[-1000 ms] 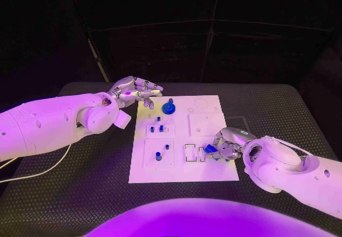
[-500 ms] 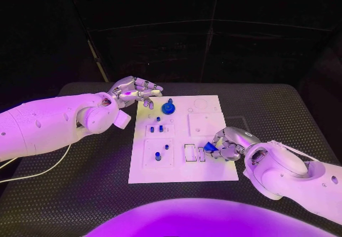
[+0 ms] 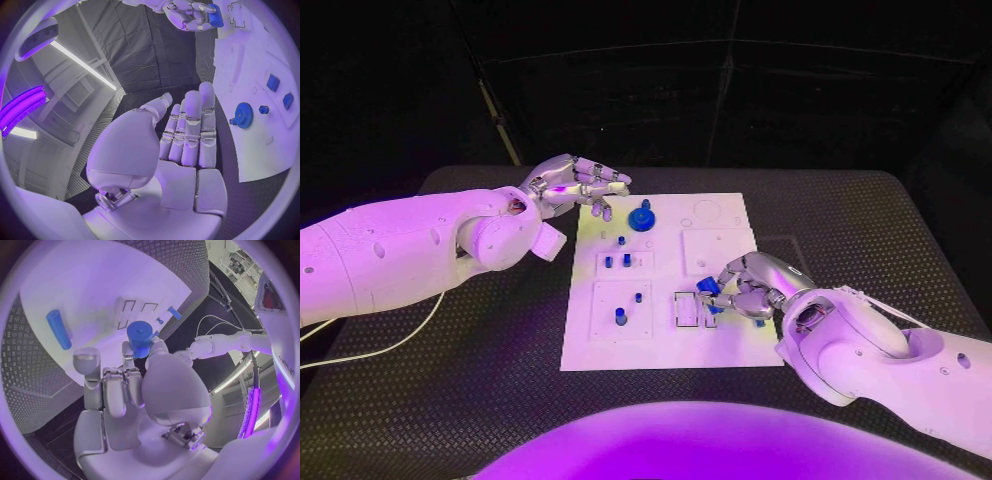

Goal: Assemble the parts on the task board

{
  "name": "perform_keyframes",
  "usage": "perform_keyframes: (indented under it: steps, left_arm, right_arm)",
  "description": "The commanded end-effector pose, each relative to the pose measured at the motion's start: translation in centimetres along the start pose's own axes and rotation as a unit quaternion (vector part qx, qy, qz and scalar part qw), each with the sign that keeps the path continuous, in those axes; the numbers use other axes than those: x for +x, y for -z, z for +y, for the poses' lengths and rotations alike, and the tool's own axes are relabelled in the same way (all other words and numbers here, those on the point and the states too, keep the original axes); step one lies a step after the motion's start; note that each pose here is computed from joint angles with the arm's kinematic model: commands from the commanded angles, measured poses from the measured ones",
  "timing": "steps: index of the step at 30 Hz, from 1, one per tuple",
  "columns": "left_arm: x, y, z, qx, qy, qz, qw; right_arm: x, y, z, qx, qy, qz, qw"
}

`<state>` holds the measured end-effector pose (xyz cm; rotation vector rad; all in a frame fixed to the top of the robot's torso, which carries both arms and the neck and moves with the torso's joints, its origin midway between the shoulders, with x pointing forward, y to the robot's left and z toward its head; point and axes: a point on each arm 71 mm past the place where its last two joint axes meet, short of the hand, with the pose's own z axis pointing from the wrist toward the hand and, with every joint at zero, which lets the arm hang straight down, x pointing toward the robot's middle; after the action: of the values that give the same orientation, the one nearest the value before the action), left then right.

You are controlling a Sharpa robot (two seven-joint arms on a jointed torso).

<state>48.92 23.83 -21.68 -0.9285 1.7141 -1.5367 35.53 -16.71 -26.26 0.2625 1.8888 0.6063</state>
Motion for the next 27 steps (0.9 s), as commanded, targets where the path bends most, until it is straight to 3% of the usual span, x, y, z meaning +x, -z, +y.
perform_keyframes:
  steps: [1, 14, 27]
  left_arm:
    - [0.28, -0.13, -0.16, 0.004, 0.005, 0.008, 1.000]
    - [0.43, -0.21, -0.16, 0.003, 0.006, 0.011, 1.000]
    - [0.43, -0.23, -0.15, 0.002, 0.006, 0.012, 1.000]
  right_arm:
    - [0.6, -0.4, 0.3, 0.009, -0.003, 0.024, 1.000]
    - [1.7, -1.0, 1.1, 0.006, 0.019, 0.062, 0.998]
    - [1.9, -1.3, 1.4, 0.004, 0.013, 0.056, 0.998]
